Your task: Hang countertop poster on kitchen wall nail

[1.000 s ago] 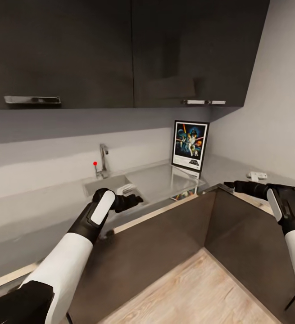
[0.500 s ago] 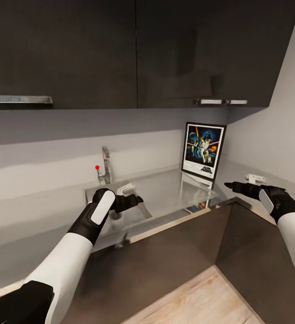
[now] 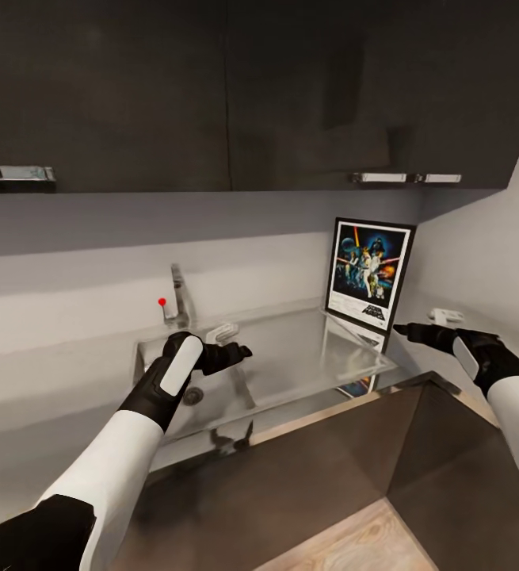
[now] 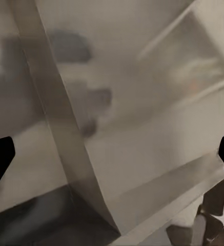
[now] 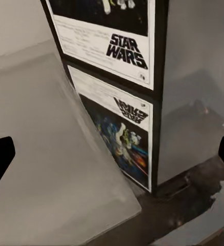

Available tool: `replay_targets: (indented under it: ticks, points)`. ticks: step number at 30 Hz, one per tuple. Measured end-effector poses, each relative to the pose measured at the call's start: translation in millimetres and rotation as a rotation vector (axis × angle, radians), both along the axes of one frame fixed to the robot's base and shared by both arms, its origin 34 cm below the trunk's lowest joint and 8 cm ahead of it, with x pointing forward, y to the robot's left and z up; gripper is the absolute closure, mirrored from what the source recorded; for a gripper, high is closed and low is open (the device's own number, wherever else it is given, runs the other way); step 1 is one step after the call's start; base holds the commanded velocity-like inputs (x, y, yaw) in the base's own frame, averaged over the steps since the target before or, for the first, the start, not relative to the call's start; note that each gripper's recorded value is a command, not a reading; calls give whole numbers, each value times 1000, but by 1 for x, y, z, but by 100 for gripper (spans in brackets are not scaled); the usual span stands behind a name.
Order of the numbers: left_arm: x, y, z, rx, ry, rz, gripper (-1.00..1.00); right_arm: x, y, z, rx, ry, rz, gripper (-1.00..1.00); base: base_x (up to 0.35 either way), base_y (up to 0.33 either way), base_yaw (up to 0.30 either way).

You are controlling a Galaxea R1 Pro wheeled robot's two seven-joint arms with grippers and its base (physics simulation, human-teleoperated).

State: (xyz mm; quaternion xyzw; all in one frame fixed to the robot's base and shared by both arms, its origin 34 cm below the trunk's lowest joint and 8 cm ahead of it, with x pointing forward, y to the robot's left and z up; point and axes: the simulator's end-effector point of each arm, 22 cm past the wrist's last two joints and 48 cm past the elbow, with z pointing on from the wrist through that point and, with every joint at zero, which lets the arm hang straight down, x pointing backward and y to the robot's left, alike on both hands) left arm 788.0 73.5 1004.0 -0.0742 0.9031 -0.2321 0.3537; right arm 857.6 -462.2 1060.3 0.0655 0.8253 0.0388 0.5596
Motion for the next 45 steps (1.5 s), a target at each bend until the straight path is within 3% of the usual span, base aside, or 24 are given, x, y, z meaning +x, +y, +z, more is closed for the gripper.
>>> replay_targets:
  ticks: [4,13,23,28,36,39,45]
  points:
    - [0,0,0,1,0,0,-100,-1,4,-6,-36,25,17,-100,219,-277,1]
    - [0,0,-1,0,1,-1,-100,-1,5,-7,-44,30,17,-100,189,-257,178]
    - [0,0,-1,-4,3,-1,-100,-2,-3,-9,-53,37,-3,-100,37,-44,290]
    - [3,7,2,-40,9,27,-100,-9,-15,-21,-61,57,-23,-100,3,-4,295]
    - [4,12,7,-59,4,46,-100,-64,-63,-103,-87,192,-75,-100,55,-167,122]
    - [2,14,4,-49,14,49,-100,-76,-80,-107,-86,203,-83,-100,44,-299,14]
    - [0,16,-2,-43,26,53,-100,-84,-88,-106,-72,202,-58,-100,12,-315,4]
